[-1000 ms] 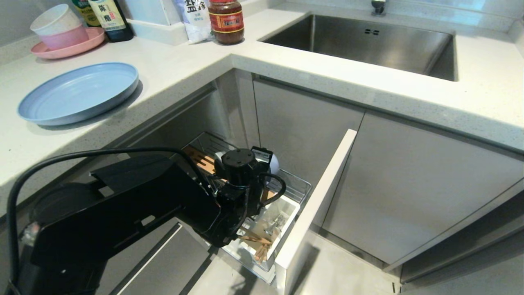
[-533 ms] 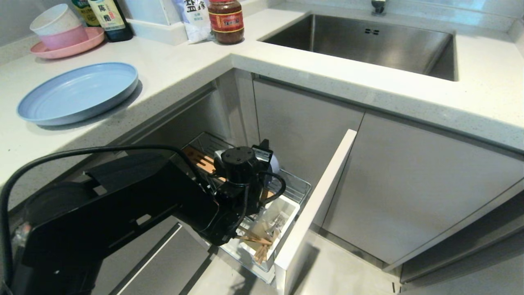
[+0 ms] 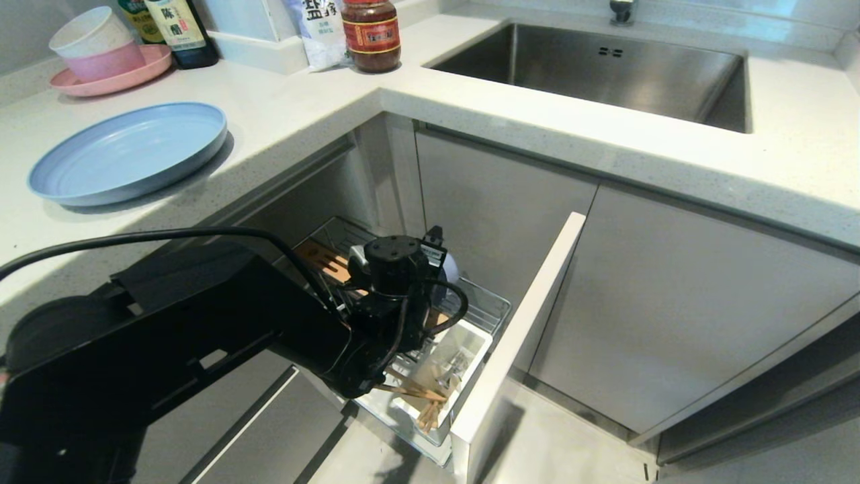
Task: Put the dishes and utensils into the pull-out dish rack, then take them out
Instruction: Pick up the plate and place it in the cupboard
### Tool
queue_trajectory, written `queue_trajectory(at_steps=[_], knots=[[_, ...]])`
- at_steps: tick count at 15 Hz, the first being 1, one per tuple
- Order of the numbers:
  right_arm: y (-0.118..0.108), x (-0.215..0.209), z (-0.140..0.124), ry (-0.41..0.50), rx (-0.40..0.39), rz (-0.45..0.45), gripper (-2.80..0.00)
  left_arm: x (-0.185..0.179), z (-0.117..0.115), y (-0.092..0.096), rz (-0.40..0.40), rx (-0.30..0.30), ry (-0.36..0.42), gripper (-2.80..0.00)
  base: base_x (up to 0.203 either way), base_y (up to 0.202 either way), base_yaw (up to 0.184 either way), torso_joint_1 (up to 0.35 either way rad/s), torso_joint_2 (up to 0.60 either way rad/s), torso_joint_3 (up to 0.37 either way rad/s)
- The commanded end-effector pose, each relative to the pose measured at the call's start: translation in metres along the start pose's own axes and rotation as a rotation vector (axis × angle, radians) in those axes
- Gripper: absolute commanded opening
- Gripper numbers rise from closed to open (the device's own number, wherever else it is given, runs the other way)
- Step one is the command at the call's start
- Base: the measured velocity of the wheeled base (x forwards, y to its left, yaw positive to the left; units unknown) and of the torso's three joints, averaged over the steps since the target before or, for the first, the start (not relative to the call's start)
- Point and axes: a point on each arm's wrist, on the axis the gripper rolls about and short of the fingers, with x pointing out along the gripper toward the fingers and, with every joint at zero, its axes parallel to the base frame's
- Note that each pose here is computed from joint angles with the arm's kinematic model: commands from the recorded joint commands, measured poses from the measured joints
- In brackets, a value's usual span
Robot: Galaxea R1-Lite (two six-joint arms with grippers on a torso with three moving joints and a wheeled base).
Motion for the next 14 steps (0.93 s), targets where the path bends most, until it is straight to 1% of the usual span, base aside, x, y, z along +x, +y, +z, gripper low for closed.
queue_trajectory(at_steps=[1, 6, 9, 11, 14], knots=[[0.000, 0.000, 0.000, -0.002, 0.000, 0.000, -2.80, -0.001, 0.000, 0.001, 0.026, 0.005, 0.005, 0.00, 0.000, 0.000, 0.000, 0.000, 0.00, 0.000], [0.000, 0.000, 0.000, -0.003, 0.000, 0.000, -2.80, -0.004, -0.001, 0.008, 0.130, 0.063, 0.018, 0.00, 0.000, 0.000, 0.000, 0.000, 0.00, 0.000], [0.000, 0.000, 0.000, -0.002, 0.000, 0.000, -2.80, -0.009, 0.004, 0.001, 0.148, 0.074, 0.013, 0.00, 0.000, 0.000, 0.000, 0.000, 0.00, 0.000], [0.000, 0.000, 0.000, -0.002, 0.000, 0.000, -2.80, -0.015, 0.009, -0.010, 0.154, 0.079, 0.018, 0.00, 0.000, 0.000, 0.000, 0.000, 0.00, 0.000], [0.000, 0.000, 0.000, -0.002, 0.000, 0.000, -2.80, -0.020, 0.013, -0.013, 0.189, 0.107, 0.031, 0.00, 0.000, 0.000, 0.000, 0.000, 0.00, 0.000]])
